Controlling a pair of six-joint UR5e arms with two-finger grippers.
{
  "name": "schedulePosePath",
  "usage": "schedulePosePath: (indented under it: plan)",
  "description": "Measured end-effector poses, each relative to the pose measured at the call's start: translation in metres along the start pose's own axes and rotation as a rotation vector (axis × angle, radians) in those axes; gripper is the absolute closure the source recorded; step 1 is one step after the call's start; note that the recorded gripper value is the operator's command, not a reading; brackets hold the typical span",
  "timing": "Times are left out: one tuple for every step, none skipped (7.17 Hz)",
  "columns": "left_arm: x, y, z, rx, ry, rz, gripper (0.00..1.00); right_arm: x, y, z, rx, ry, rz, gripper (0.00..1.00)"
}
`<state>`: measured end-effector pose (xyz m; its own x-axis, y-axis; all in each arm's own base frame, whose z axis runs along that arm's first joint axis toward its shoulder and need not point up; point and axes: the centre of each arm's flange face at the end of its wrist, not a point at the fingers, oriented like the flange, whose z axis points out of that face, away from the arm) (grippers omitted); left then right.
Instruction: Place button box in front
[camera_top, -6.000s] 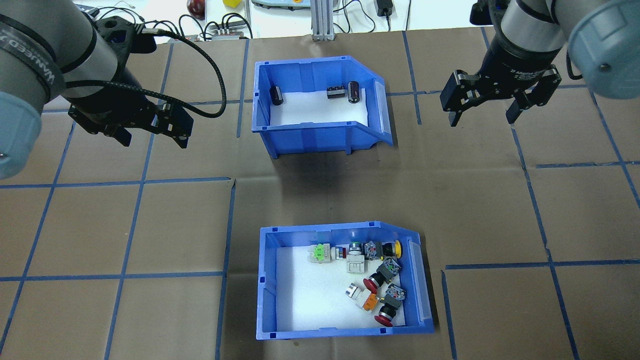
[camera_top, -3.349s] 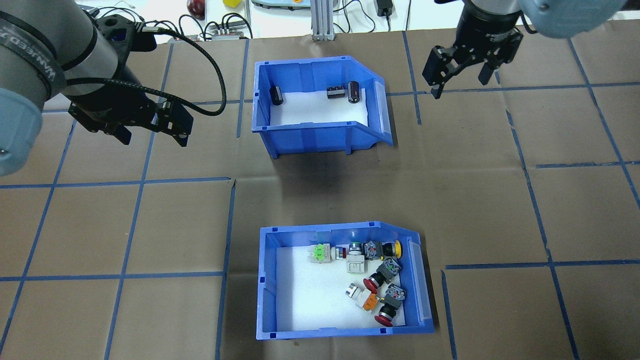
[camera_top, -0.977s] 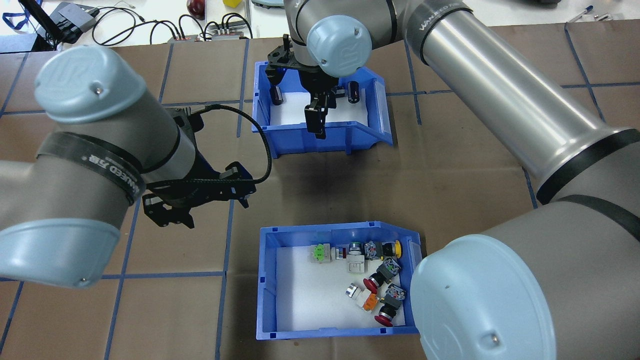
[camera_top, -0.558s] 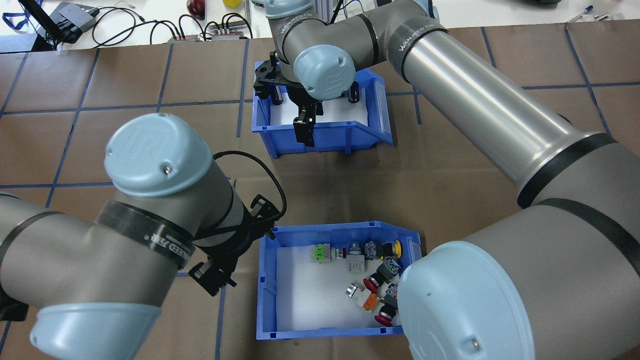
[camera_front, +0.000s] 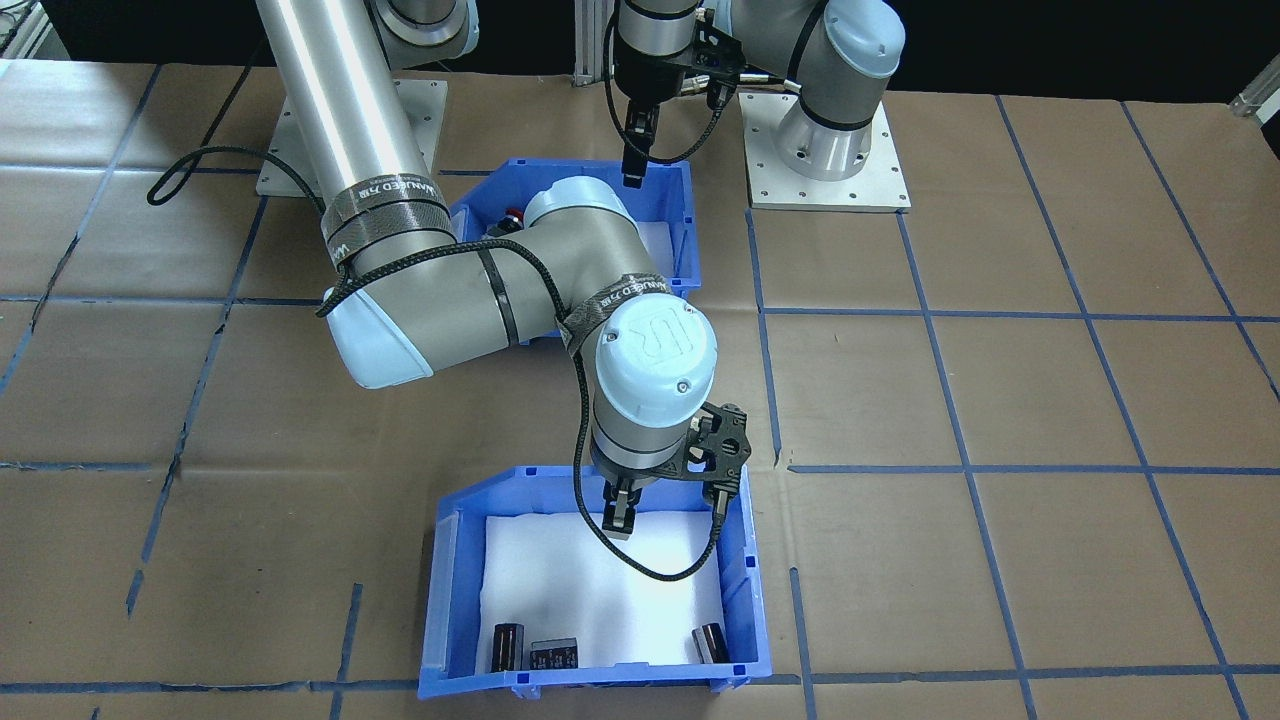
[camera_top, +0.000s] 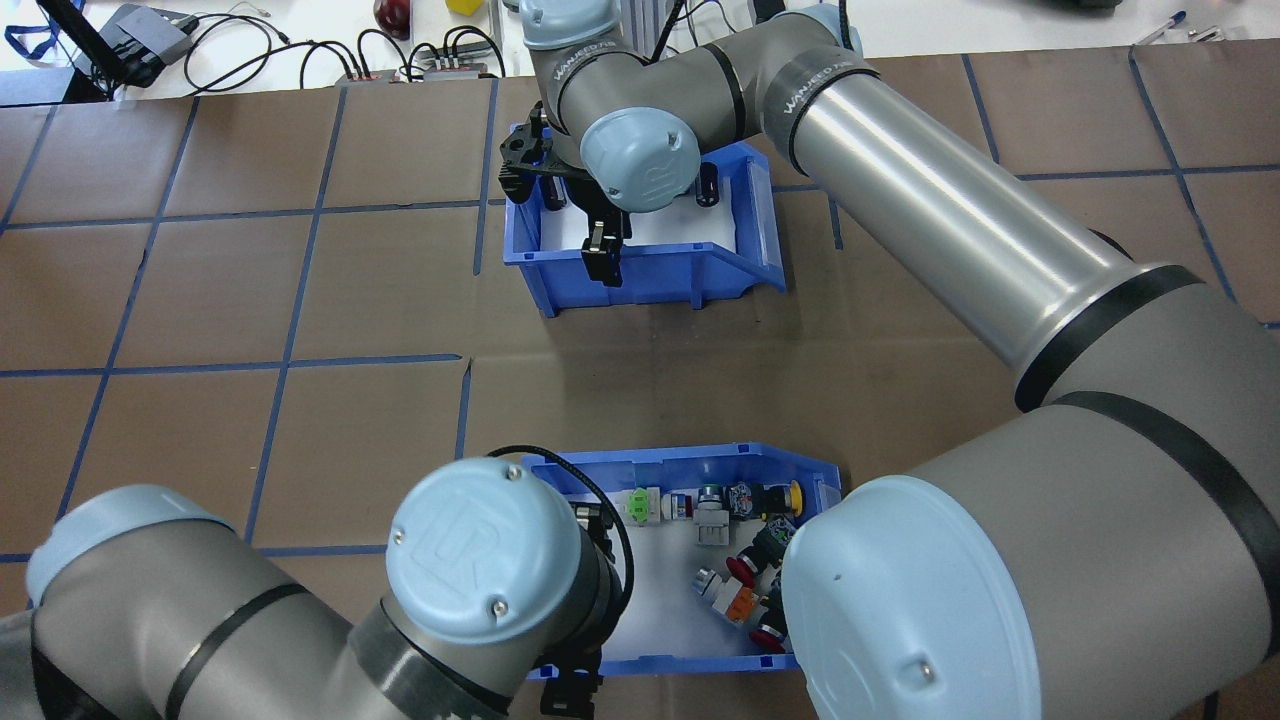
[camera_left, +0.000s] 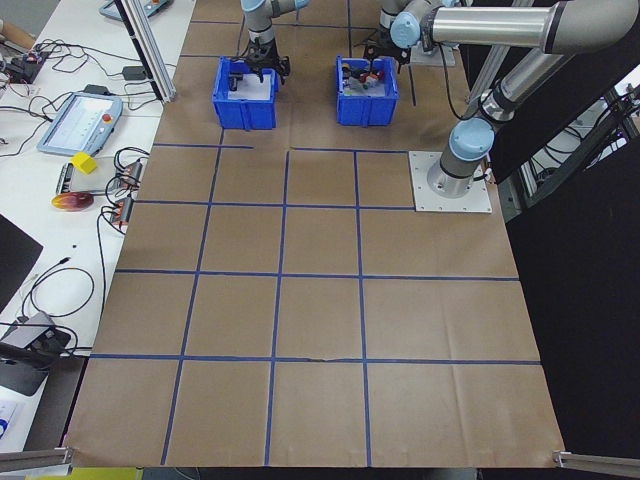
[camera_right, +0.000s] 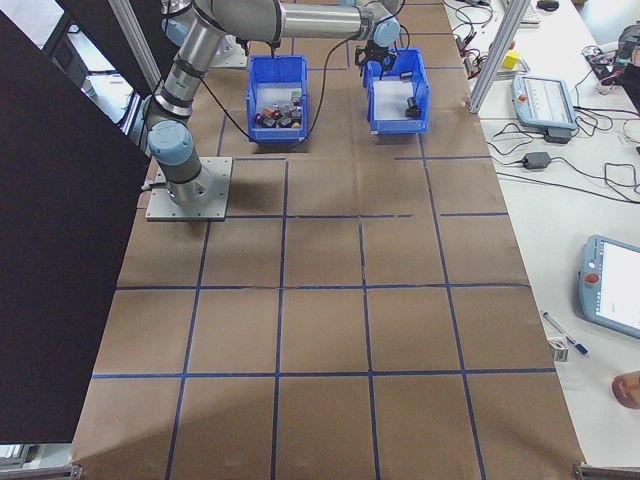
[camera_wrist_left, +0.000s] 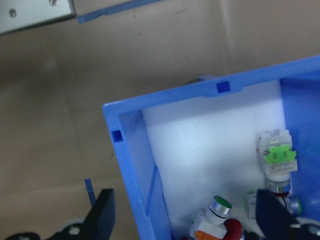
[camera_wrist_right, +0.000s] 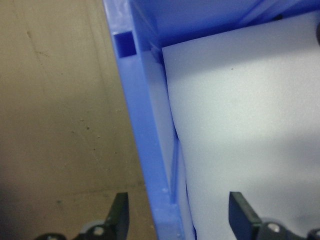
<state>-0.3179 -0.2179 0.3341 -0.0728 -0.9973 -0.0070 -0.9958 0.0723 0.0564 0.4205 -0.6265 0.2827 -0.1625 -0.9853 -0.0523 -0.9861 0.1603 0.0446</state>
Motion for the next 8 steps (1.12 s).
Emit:
schedulePosePath:
  plan:
    - [-0.012, 0.009, 0.011, -0.010, 0.013, -0.058, 0.02, 0.001, 0.000, -0.001, 0.004, 0.008, -0.006, 0.94]
    - [-0.020, 0.016, 0.018, -0.013, 0.013, -0.088, 0.02, 0.002, 0.000, -0.005, 0.008, 0.016, -0.006, 0.95]
    - [-0.023, 0.022, 0.026, -0.006, 0.007, -0.102, 0.04, 0.004, 0.003, -0.012, 0.014, 0.028, -0.002, 0.95]
    - [-0.020, 0.027, 0.034, -0.001, 0.009, -0.114, 0.04, 0.009, 0.010, -0.026, 0.025, 0.049, 0.008, 0.95]
    - [-0.015, 0.034, 0.045, -0.006, 0.017, -0.128, 0.05, 0.020, 0.025, -0.046, 0.037, 0.075, 0.019, 0.95]
    - [-0.015, 0.042, 0.058, 0.001, 0.014, -0.131, 0.16, 0.035, 0.052, -0.065, 0.043, 0.093, 0.017, 0.95]
    - [-0.019, 0.047, 0.071, 0.026, 0.008, -0.120, 0.52, 0.053, 0.091, -0.080, 0.040, 0.106, -0.007, 0.95]
    - [-0.020, 0.050, 0.080, 0.052, 0.010, -0.113, 0.82, 0.068, 0.139, -0.092, 0.025, 0.113, -0.045, 0.95]
